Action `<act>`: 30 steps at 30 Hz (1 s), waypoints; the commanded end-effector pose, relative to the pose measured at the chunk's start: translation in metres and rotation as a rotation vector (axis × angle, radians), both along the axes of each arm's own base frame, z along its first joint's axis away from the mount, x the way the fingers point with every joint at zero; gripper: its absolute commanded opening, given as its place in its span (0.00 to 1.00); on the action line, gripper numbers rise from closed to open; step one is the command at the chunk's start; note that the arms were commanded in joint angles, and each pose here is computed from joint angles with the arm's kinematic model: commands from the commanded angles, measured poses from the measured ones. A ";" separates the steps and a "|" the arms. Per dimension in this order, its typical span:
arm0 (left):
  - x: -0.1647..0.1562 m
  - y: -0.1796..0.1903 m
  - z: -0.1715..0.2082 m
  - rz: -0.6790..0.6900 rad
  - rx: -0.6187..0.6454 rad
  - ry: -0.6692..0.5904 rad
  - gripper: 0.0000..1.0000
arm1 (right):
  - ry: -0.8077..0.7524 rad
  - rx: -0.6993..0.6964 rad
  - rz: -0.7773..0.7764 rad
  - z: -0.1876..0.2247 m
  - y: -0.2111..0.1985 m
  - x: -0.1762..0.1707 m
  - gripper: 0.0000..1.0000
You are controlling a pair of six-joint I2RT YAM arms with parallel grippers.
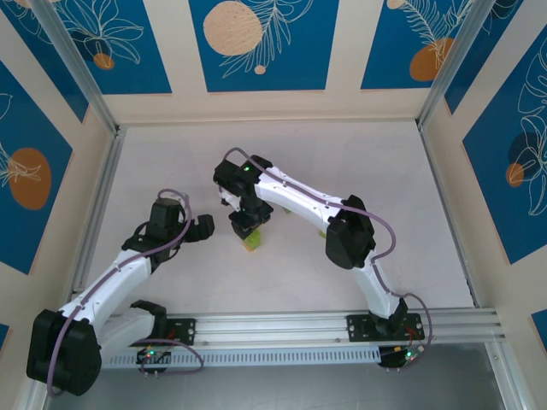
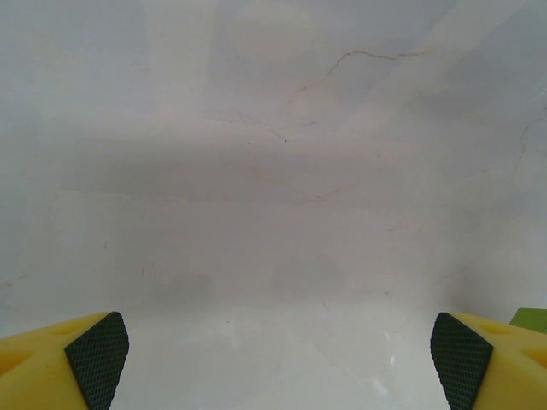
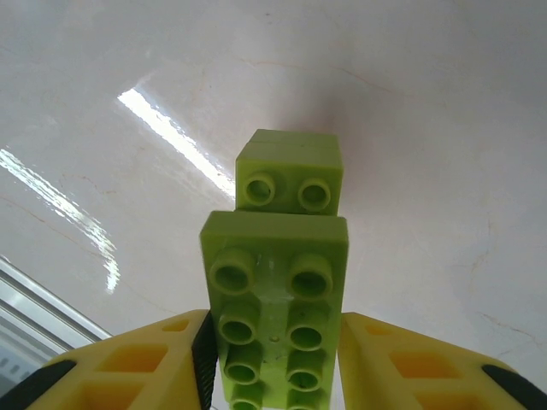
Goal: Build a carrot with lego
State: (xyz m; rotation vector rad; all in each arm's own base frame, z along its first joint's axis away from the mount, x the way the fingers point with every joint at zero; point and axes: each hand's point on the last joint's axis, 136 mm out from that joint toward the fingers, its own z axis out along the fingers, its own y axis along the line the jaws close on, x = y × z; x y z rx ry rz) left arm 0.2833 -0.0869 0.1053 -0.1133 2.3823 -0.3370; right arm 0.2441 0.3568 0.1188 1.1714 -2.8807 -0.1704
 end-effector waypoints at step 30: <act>0.001 0.000 0.003 -0.013 -0.007 -0.016 0.94 | -0.109 0.184 -0.063 0.069 0.003 0.017 0.40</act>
